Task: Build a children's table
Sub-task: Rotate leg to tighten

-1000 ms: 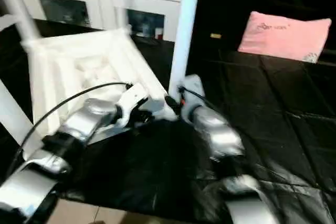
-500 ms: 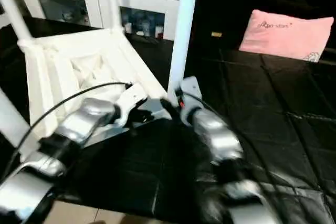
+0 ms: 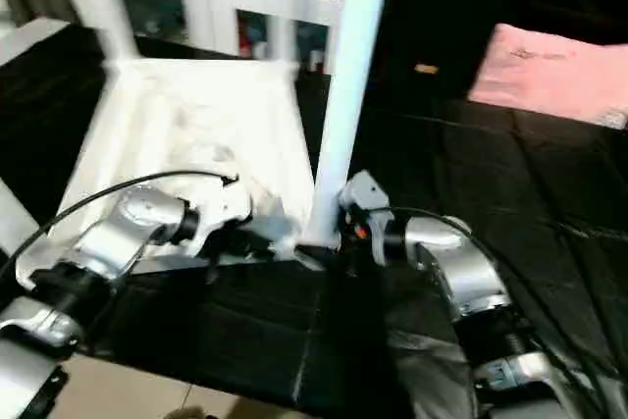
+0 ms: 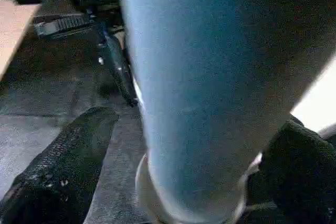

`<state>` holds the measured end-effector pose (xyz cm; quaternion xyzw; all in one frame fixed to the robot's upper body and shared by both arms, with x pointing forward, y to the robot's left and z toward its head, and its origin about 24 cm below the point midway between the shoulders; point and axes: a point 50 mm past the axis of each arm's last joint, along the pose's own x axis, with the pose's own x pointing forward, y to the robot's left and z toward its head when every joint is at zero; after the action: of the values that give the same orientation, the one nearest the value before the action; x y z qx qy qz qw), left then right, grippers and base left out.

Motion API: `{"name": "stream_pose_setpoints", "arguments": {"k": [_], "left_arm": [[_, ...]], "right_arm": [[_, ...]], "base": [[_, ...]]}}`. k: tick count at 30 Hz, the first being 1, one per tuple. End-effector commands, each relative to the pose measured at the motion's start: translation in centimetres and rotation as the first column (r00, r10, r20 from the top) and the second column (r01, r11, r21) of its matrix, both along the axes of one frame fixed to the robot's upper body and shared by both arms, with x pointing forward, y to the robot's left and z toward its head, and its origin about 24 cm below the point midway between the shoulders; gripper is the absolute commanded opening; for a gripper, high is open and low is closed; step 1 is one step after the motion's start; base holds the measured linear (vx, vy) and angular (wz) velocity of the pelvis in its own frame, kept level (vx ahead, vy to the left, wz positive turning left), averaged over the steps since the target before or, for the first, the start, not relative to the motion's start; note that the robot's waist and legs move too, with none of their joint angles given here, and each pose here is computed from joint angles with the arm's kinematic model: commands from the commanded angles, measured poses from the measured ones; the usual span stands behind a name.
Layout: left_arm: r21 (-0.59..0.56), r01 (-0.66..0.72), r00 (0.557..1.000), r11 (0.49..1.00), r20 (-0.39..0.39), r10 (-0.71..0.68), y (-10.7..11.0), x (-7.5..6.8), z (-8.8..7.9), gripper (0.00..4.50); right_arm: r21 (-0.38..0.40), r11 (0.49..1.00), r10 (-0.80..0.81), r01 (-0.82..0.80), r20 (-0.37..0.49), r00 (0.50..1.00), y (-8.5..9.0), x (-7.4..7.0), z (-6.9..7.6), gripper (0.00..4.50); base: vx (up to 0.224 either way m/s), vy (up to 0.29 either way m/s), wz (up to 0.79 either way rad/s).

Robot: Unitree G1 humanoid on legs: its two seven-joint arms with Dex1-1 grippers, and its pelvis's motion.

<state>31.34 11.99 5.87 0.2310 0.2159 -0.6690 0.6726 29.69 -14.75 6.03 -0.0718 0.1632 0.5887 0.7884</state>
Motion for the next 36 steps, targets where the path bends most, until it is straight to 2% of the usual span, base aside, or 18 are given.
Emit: {"name": "stream_pose_setpoints", "arguments": {"k": [1, 5, 6, 8, 22, 25, 31, 36], "left_arm": [[-0.01, 0.132, 0.991, 0.991, -0.002, -0.133, -1.5, -0.7, 0.3, 0.0], [0.026, 0.214, 0.977, 0.976, -0.013, -0.214, -0.9, -1.0, 0.4, 0.0], [0.033, 0.221, 0.975, 0.975, -0.013, -0.221, -0.8, -1.0, 0.4, 0.0], [0.049, 0.23, 0.973, 0.972, -0.016, -0.229, -0.4, -1.0, 0.4, 0.0], [0.054, 0.257, 0.966, 0.965, -0.029, -0.256, 0.1, -1.3, 0.1, 0.0], [0.053, 0.257, 0.966, 0.965, -0.03, -0.256, 0.1, -1.3, 0.0, 0.0], [0.056, 0.25, 0.968, 0.967, -0.032, -0.249, 0.2, -1.3, -0.2, 0.0], [0.041, 0.142, 0.989, 0.989, -0.038, -0.141, 0.0, -0.8, -0.4, 0.0]], "right_arm": [[-0.003, 0.998, 0.058, -0.058, 0.028, 0.998, 0.2, 0.2, 0.7, 4.47], [0.009, 0.982, 0.189, -0.189, -0.055, 0.98, 0.2, -0.7, 0.2, 4.47], [0.012, 0.979, 0.202, -0.201, -0.063, 0.977, 0.2, -0.8, 0.2, 4.21], [0.03, 0.976, 0.219, -0.217, -0.085, 0.972, 0.1, -0.9, 0.2, 4.14], [0.074, 0.965, 0.258, -0.251, -0.131, 0.957, -0.6, -1.1, 0.3, 2.96], [0.08, 0.963, 0.265, -0.256, -0.134, 0.955, -0.5, -1.2, 0.3, 2.82], [0.1, 0.963, 0.262, -0.25, -0.141, 0.955, -0.2, -1.4, 0.1, 2.26], [0.123, 0.968, 0.235, -0.219, -0.135, 0.963, 0.5, -1.7, -0.1, 2.12]], "base": [[0.0, 0.0, 0.0], [0.0, 0.0, 0.0], [0.0, 0.0, 0.0], [0.0, 0.0, 0.0], [0.0, 0.0, 0.0], [0.0, 0.0, 0.0], [0.0, 0.0, 0.0], [0.0, 0.0, 0.0]]}}
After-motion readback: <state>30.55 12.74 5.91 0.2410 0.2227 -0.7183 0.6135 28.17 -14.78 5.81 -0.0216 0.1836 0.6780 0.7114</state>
